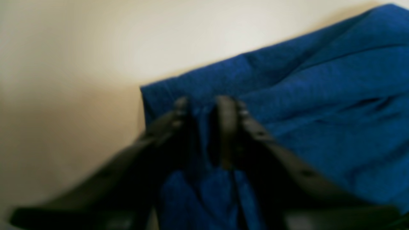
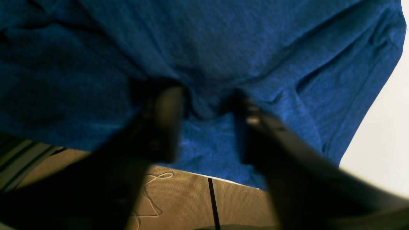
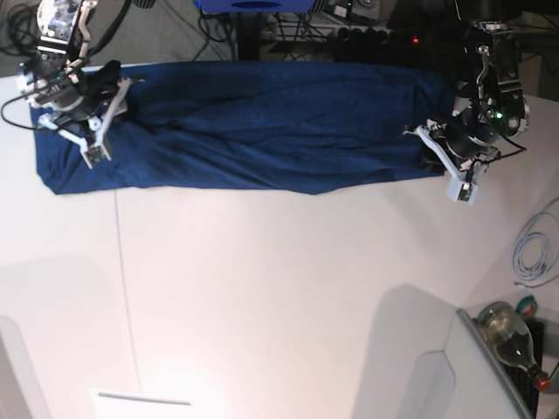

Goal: Layout the t-shirt on the table in an organized manner, then fold the t-shirt properly
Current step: 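Lay the folded edge down with both grippers and release, then grasp the shirt end with the left gripper and lift it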

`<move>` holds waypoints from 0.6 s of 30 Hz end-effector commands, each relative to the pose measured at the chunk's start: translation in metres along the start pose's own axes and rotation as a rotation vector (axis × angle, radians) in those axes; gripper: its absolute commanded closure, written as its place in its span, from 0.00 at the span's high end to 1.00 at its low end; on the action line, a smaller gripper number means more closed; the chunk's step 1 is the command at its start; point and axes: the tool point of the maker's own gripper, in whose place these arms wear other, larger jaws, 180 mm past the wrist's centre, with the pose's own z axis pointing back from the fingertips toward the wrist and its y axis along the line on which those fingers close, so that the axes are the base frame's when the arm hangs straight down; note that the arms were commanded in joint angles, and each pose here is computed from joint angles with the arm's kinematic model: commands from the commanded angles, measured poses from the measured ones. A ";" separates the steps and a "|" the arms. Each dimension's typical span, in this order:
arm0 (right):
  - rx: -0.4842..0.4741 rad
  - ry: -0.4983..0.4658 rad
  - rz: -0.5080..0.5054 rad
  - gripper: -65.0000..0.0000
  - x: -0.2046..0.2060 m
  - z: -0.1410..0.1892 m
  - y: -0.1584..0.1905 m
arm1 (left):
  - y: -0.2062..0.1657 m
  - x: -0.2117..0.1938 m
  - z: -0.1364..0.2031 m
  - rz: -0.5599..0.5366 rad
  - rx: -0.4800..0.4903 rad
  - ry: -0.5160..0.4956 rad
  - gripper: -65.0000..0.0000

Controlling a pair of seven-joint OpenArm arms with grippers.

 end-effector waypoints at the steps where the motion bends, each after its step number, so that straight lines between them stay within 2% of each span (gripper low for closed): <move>1: -0.018 -0.032 0.002 0.54 0.009 0.004 -0.006 | 0.003 0.010 0.007 -0.024 0.009 -0.032 0.39; 3: -0.018 -0.032 0.002 0.61 0.009 0.004 -0.006 | 0.002 0.009 0.014 -0.032 0.012 -0.033 0.56; 5: -0.019 -0.035 0.002 0.61 0.010 0.004 -0.006 | -0.001 0.010 0.021 -0.047 0.010 -0.015 0.66; 8: -0.028 -0.048 0.002 0.61 0.014 0.007 -0.009 | -0.012 0.024 0.036 -0.081 -0.042 -0.041 0.67; 10: -0.054 -0.065 -0.021 0.61 0.016 0.013 -0.017 | -0.007 0.036 0.048 -0.046 -0.046 -0.100 0.67; 12: -0.084 -0.099 -0.053 0.61 0.024 0.020 -0.025 | 0.010 0.044 0.057 0.034 -0.022 -0.157 0.67; 14: -0.115 -0.139 -0.071 0.61 0.030 0.027 -0.036 | 0.027 0.035 0.057 0.128 -0.007 -0.167 0.67; 18: -0.134 -0.210 -0.075 0.61 0.040 0.032 -0.043 | 0.038 -0.002 0.033 0.264 -0.027 -0.096 0.68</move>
